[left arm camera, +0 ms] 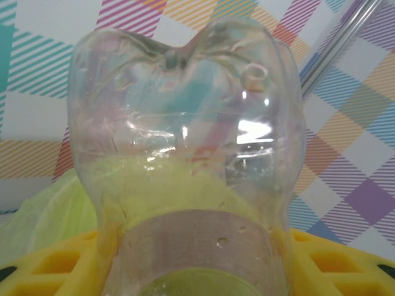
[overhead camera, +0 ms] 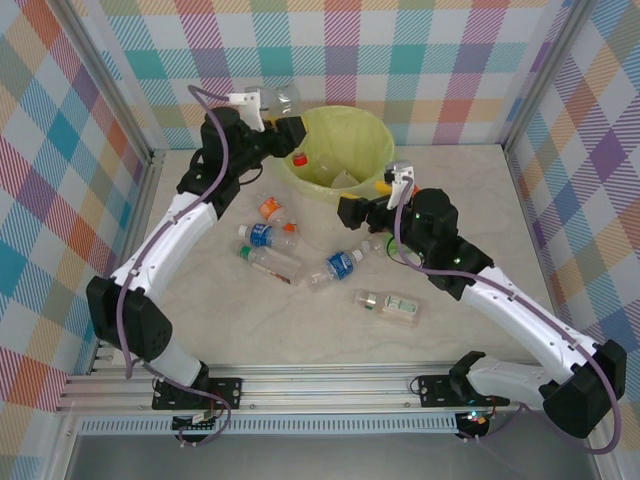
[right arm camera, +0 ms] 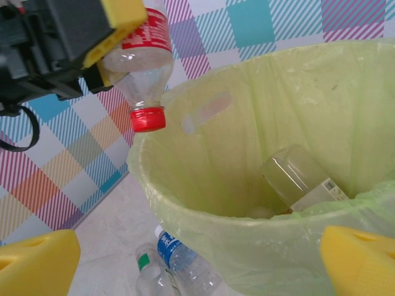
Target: Put the plastic bottles in the bin
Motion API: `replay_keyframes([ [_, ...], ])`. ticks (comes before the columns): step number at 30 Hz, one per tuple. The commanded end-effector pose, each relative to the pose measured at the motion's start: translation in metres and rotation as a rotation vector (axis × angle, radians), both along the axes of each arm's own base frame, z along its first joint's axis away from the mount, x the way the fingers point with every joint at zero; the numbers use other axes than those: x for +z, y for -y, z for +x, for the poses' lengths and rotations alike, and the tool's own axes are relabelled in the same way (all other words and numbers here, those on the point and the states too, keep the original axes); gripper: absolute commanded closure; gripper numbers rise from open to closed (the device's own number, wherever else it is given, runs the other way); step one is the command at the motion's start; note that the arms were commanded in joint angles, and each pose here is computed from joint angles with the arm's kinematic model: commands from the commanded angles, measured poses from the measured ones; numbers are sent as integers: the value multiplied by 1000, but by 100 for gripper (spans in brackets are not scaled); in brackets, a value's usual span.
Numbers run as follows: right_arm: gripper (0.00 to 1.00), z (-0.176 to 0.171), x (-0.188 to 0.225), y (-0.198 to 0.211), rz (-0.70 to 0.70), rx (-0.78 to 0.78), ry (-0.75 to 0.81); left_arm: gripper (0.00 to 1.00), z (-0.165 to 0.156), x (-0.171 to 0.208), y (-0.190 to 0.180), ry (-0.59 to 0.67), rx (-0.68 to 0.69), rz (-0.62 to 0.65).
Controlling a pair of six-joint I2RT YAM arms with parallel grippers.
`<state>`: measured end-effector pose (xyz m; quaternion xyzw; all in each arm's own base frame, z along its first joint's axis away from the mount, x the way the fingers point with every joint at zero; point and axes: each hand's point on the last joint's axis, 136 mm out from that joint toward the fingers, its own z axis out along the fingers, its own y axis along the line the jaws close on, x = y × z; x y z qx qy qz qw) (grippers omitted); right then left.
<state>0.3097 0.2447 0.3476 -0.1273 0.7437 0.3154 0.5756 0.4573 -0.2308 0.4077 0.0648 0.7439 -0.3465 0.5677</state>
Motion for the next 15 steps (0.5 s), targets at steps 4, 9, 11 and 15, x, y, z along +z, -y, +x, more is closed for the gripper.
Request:
replay_keyframes([
  [4,0,-4,6,15,-13,-52,32,31,14,-17,-2,-56,80,167],
  [9,0,-4,3,20,-31,-77,22,7,16,-33,-3,-120,84,229],
  [11,0,-4,2,21,-33,-81,18,4,15,-34,-3,-122,83,233],
  [15,0,1,-1,24,-36,-108,13,0,9,-33,-5,-122,80,231],
])
